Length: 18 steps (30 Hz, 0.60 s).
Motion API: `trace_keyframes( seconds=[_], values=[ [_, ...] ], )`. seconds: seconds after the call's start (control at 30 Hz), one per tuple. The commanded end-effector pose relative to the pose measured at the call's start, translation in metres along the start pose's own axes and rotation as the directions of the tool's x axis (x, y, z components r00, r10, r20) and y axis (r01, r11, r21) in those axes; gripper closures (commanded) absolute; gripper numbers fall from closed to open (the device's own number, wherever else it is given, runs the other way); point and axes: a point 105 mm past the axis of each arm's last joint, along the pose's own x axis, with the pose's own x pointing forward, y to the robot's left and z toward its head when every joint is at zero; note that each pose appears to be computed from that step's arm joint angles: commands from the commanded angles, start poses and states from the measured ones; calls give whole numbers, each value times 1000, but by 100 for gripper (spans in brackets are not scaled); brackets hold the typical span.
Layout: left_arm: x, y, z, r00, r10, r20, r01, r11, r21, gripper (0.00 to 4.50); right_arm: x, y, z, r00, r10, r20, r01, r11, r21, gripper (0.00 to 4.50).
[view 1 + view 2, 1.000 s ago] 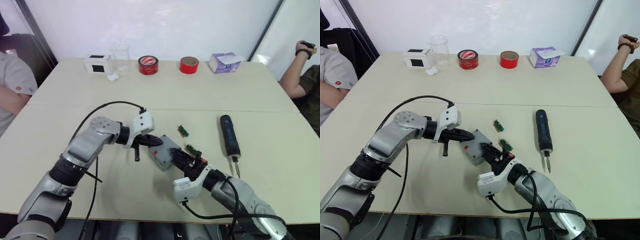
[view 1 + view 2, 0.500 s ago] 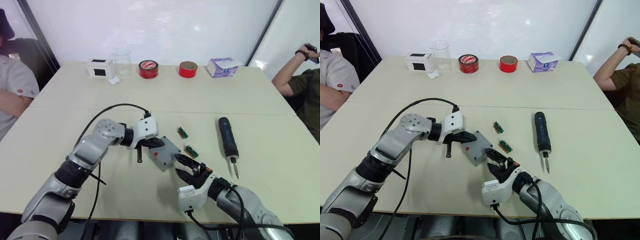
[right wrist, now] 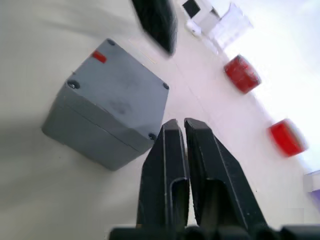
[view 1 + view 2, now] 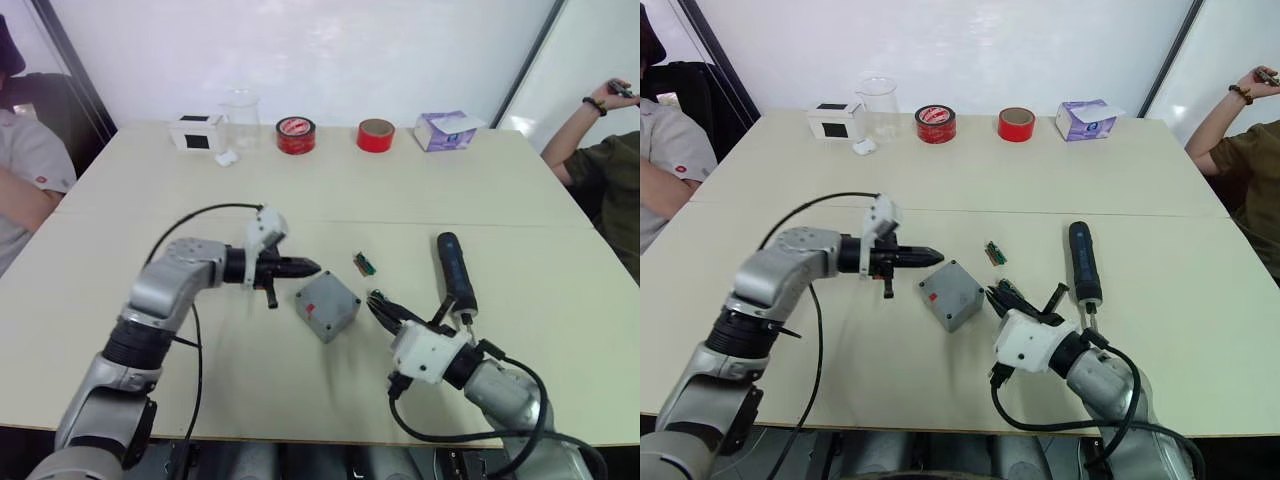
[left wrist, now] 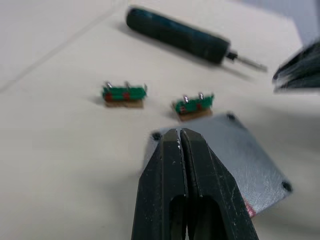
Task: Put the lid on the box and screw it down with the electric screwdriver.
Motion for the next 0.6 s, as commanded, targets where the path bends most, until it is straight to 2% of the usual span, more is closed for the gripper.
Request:
trace_keyframes(
  seconds=[0.03, 0.17, 0.27, 0.43, 0.6],
  values=[
    [-18, 10, 27, 995, 45, 84, -44, 999, -11, 450, 1, 2, 8, 996, 86, 33, -90, 985, 146, 447],
    [-23, 22, 10, 994, 107, -1, -107, 994, 7, 450, 1, 12, 1, 978, 207, -15, -197, 950, 242, 447],
    [-18, 30, -20, 978, 165, -124, -156, 985, 79, 450, 0, 19, -5, 955, 294, -42, -269, 917, 295, 447],
    [-2, 23, -46, 976, 136, -173, -123, 989, 80, 450, 5, 26, -16, 927, 364, -92, -322, 896, 305, 447],
    [8, 8, -63, 976, 83, -200, -73, 996, 56, 450, 25, 20, -26, 942, 317, -108, -275, 916, 293, 447]
  ],
)
